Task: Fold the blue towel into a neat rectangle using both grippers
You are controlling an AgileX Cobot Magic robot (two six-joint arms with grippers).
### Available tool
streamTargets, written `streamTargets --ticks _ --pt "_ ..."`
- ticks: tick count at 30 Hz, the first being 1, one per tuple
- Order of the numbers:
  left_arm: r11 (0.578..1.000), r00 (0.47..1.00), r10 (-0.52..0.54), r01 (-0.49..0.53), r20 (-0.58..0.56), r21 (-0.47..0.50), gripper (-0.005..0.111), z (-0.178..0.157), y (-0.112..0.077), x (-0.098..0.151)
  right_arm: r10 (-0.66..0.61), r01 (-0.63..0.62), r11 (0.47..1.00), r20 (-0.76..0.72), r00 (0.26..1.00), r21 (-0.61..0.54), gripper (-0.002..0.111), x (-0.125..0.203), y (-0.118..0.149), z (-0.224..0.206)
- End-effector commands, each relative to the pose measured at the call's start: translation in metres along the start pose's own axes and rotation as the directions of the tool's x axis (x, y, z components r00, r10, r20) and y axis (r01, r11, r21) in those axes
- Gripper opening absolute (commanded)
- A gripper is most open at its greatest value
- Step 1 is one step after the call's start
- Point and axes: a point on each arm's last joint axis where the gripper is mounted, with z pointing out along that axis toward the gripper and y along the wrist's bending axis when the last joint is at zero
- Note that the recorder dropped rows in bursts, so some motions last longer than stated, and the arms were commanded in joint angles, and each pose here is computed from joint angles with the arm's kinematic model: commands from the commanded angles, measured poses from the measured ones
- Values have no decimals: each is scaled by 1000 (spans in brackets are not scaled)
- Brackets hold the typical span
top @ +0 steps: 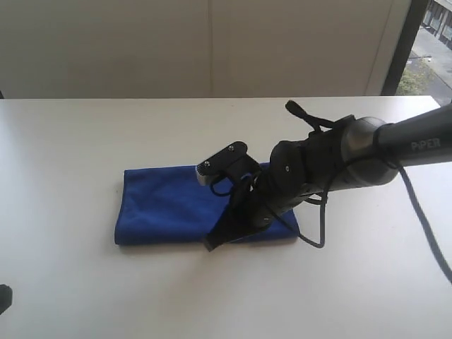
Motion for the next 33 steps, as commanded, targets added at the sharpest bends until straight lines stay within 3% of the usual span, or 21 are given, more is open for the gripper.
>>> streamTargets --ticks 1,8,14,21,27,33 --pt "1000 1000 -25 25 -7 6 0 0 -1 2 -4 3 1000 68 998 12 0 -11 0 -20" --pt "999 999 -25 26 -32 23 0 0 -2 5 -52 34 997 300 953 66 0 -27 3 -119" --pt "999 999 -25 26 -32 23 0 0 -2 5 -7 -39 995 444 896 95 0 22 8 -189" --pt "999 999 -27 28 -37 27 0 0 -3 5 66 -135 986 521 851 96 0 121 21 -205" --pt "999 999 -27 28 -39 28 0 0 -3 5 115 -220 970 594 796 106 0 194 27 -184" --pt "997 996 -68 70 -49 33 0 0 -3 6 180 -278 957 588 788 79 0 217 29 -175"
